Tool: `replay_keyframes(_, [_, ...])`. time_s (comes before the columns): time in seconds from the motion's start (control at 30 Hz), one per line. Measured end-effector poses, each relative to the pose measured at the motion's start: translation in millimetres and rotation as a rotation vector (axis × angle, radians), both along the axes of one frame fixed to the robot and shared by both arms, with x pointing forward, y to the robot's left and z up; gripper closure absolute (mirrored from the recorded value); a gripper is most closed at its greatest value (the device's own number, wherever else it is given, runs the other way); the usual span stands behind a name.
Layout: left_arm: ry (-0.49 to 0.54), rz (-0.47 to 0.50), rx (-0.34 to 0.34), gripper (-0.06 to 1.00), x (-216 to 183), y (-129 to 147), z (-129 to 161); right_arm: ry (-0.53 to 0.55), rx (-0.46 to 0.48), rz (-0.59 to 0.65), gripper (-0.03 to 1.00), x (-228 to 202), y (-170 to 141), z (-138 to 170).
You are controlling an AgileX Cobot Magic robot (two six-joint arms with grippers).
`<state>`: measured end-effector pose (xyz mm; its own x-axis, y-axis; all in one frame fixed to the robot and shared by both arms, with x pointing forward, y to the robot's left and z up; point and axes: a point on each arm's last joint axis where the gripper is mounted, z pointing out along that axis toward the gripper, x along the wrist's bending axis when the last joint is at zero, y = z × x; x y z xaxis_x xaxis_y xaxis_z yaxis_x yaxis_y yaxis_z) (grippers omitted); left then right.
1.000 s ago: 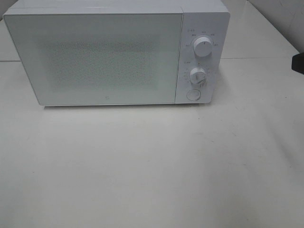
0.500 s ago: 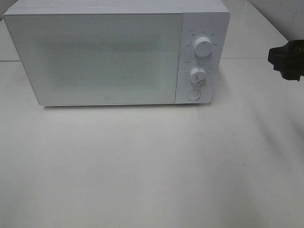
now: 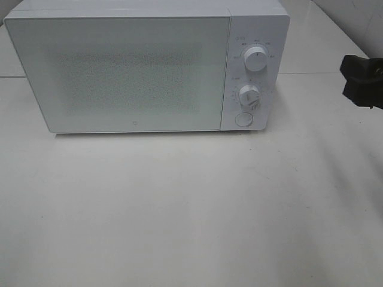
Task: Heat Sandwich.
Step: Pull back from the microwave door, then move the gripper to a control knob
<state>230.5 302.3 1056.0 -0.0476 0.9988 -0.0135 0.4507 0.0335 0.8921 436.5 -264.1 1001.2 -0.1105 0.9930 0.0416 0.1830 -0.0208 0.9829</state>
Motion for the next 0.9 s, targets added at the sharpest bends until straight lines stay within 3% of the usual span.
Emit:
replay_keyframes(0.33, [0.0,0.0,0.0,-0.05,0.0,0.0,0.0,-0.079,-0.032,0.026,0.24,-3.8,13.0,-1.4])
replay_keyframes(0.53, [0.0,0.0,0.0,-0.05,0.0,0.0,0.0,-0.005,-0.045,0.045,0.24,3.3,29.2,-30.9])
replay_keyframes(0.9, [0.0,0.0,0.0,-0.05,0.0,0.0,0.0,0.012,-0.069,0.034,0.24,4.8,58.4,-60.1])
